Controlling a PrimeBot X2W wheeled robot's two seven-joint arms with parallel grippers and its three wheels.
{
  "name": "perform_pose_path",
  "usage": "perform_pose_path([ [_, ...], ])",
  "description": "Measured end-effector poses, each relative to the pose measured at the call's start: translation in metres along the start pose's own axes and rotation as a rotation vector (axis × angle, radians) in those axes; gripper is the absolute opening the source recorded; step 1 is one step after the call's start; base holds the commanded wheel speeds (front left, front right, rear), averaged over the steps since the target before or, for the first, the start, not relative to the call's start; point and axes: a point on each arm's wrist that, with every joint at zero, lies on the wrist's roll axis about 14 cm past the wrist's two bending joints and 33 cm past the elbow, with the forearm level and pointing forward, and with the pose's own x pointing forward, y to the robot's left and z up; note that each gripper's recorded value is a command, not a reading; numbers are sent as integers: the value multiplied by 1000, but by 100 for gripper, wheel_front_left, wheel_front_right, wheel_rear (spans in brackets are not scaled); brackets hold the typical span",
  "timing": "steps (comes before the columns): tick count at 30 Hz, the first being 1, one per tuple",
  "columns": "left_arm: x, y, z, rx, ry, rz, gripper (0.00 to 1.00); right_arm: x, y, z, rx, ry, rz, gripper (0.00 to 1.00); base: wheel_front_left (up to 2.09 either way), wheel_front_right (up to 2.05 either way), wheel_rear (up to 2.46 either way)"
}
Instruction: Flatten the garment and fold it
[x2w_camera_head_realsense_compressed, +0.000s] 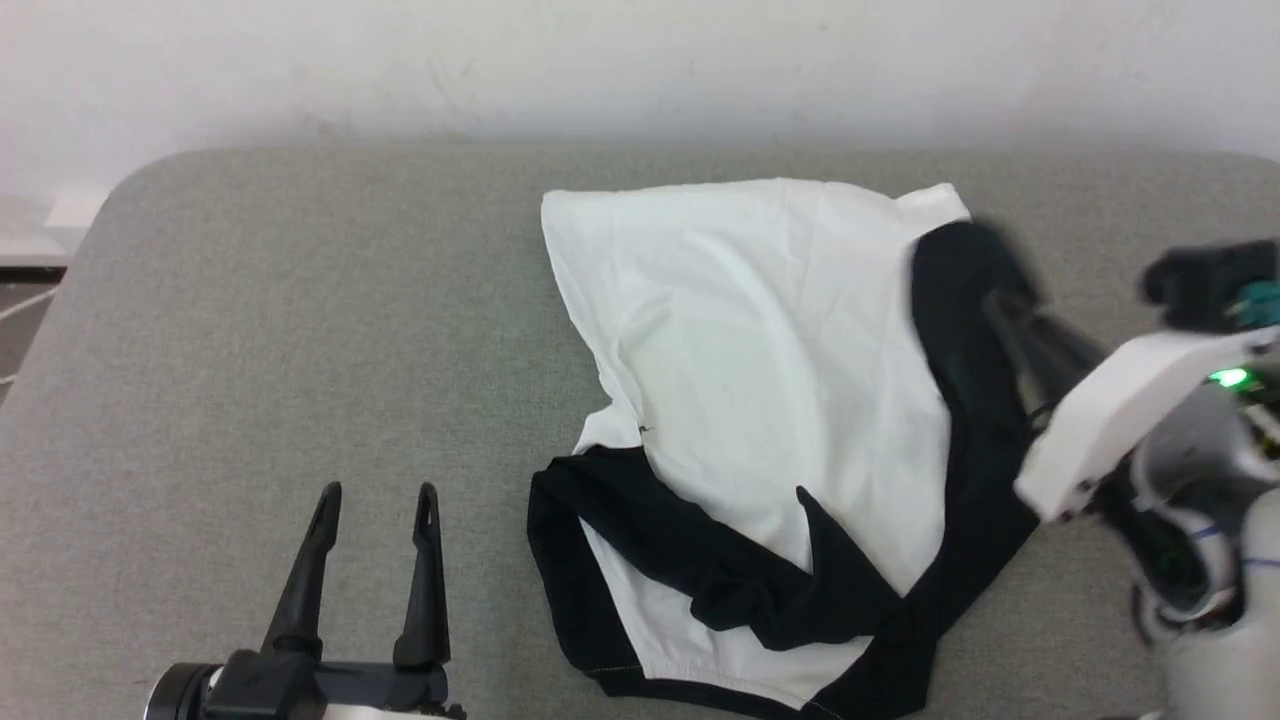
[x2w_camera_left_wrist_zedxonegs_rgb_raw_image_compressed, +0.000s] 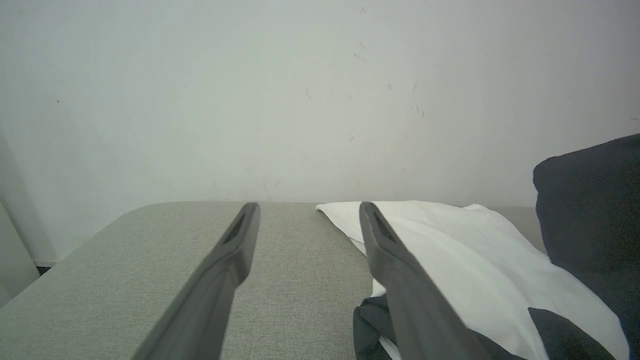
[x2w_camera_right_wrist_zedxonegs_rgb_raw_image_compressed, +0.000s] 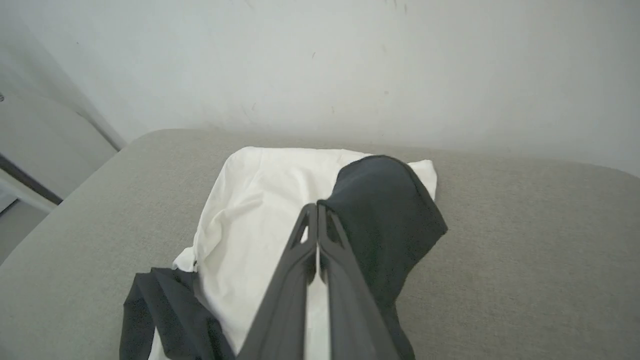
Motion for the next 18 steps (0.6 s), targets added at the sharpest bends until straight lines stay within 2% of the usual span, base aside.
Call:
perform_pose_path([
  [6, -8, 5, 3, 3, -5, 19, 100, 5, 50, -33, -23, 96, 148, 0, 0, 0, 0],
  [18, -18, 19, -3, 13, 26, 72, 100, 22, 96, -97, -50, 225, 294, 0, 0, 0, 0],
])
